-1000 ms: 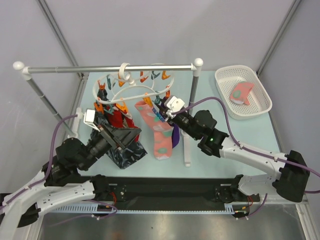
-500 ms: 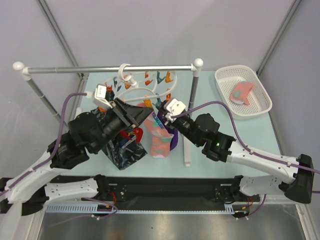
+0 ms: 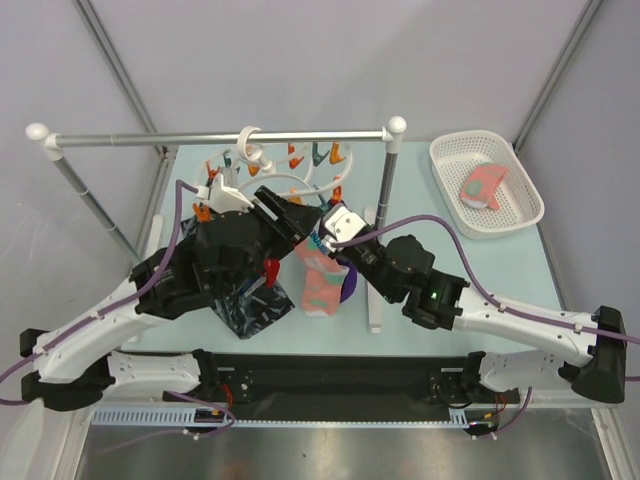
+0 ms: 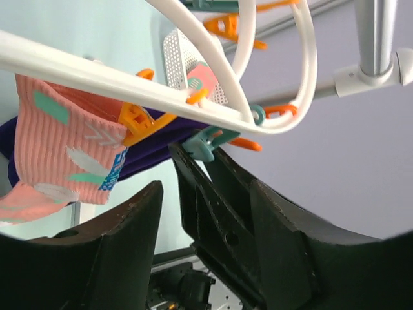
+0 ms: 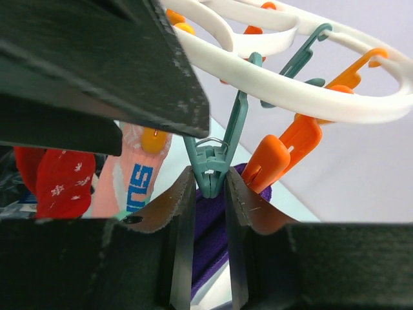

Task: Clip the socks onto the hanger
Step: Open the clamp at the hanger.

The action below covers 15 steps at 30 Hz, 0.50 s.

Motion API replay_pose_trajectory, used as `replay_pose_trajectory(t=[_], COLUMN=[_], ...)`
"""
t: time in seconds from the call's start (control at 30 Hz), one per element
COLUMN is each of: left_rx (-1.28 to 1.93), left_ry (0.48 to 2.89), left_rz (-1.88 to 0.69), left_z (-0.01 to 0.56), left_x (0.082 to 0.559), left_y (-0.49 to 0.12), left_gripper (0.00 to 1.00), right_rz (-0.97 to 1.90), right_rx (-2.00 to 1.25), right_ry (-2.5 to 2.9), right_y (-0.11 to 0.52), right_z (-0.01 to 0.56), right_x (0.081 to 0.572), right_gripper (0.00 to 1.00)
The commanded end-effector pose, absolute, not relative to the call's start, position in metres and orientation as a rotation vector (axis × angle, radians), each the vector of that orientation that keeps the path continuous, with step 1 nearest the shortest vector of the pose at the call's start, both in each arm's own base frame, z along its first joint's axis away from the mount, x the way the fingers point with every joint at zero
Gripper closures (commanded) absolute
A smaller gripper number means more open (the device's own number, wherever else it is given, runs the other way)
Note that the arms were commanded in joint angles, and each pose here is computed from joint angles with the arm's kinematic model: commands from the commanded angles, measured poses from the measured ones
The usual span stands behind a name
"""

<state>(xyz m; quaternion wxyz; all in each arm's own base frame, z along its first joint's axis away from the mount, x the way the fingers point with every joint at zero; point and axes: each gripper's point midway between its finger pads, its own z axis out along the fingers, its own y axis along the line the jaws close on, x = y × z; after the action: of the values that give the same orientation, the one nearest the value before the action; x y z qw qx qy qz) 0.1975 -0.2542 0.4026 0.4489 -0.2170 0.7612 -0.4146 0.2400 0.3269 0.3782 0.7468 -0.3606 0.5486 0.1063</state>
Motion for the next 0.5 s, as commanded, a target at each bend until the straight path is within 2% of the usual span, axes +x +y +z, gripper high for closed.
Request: replay_pose_trajectory(t=[0.0, 0.17, 0.47], left_rx=[-0.633, -0.66, -0.695], left_ry=[1.817, 1.802, 1.748], left_rz=[-1.045, -1.03, -0.948], left_z=[0.421, 0.422, 0.425], left_x=[0.205, 0.213, 0.226], left_y=[-0.252, -0.259, -0.253], left_gripper=[0.38, 0.36, 0.38], right_rz=[0.17, 0.136, 0.104], right_rx=[-0.741, -0.765, -0.768], right_ry=[1.132, 1.108, 1.08], right_y=[0.316, 0.318, 0.316], right_z=[0.409, 0.407, 0.408], right_x=[0.237, 0.232, 0.229], right_gripper=[1.0, 1.0, 1.0])
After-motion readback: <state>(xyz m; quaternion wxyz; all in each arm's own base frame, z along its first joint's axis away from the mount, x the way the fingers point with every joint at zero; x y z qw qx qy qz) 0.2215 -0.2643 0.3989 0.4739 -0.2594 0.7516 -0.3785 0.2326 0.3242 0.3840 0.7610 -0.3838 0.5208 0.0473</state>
